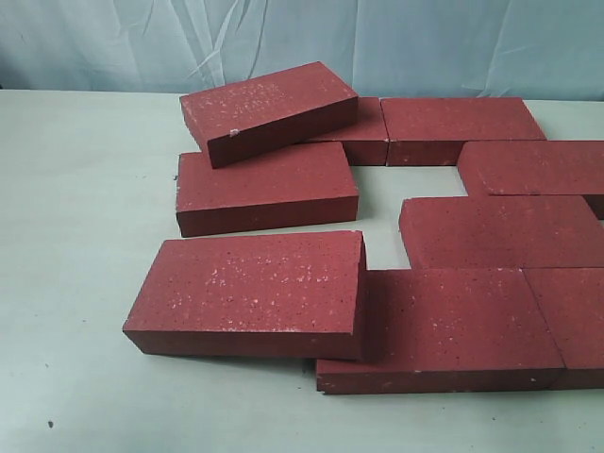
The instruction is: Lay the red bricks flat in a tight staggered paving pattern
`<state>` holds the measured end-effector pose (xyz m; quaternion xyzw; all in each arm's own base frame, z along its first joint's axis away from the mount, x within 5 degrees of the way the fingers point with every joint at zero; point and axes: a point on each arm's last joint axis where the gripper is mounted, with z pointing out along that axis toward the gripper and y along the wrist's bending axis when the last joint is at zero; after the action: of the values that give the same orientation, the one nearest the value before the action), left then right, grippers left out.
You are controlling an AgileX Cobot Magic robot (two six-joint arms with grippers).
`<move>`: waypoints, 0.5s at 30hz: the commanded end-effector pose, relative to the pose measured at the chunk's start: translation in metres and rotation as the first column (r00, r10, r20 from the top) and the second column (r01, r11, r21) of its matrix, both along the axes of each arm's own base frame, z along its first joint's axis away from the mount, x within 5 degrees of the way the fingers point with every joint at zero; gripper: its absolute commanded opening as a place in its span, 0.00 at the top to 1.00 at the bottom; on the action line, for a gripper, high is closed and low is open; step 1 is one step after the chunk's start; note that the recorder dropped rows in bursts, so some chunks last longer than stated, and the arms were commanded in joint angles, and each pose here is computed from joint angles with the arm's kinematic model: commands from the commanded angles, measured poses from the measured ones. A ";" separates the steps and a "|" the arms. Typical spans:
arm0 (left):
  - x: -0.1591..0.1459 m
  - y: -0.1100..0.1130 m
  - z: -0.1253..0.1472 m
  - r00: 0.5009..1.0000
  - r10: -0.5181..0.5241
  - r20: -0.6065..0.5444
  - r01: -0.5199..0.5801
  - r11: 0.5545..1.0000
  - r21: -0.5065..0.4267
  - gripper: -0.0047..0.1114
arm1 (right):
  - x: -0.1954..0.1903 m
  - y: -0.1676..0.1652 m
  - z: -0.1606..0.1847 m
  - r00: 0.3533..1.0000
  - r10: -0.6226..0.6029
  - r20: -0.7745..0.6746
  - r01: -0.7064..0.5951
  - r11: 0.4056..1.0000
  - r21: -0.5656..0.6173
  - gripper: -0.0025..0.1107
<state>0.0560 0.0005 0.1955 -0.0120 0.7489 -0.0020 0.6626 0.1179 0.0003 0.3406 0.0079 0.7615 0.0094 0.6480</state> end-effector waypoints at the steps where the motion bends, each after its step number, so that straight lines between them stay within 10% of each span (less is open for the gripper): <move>1: 0.000 0.000 -0.001 1.000 0.001 0.006 -0.001 1.000 0.001 0.96 | 0.034 0.002 0.002 0.985 0.012 -0.171 -0.007 1.000 0.026 0.98; 15: 0.000 0.000 -0.001 1.000 0.001 0.006 -0.001 1.000 0.001 0.96 | 0.132 0.011 -0.001 0.886 0.099 -0.453 -0.046 0.991 0.127 0.98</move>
<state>0.0560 0.0005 0.1955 -0.0120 0.7489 -0.0020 0.6626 0.2403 0.0081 0.3406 0.0227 0.8859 0.0646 0.4588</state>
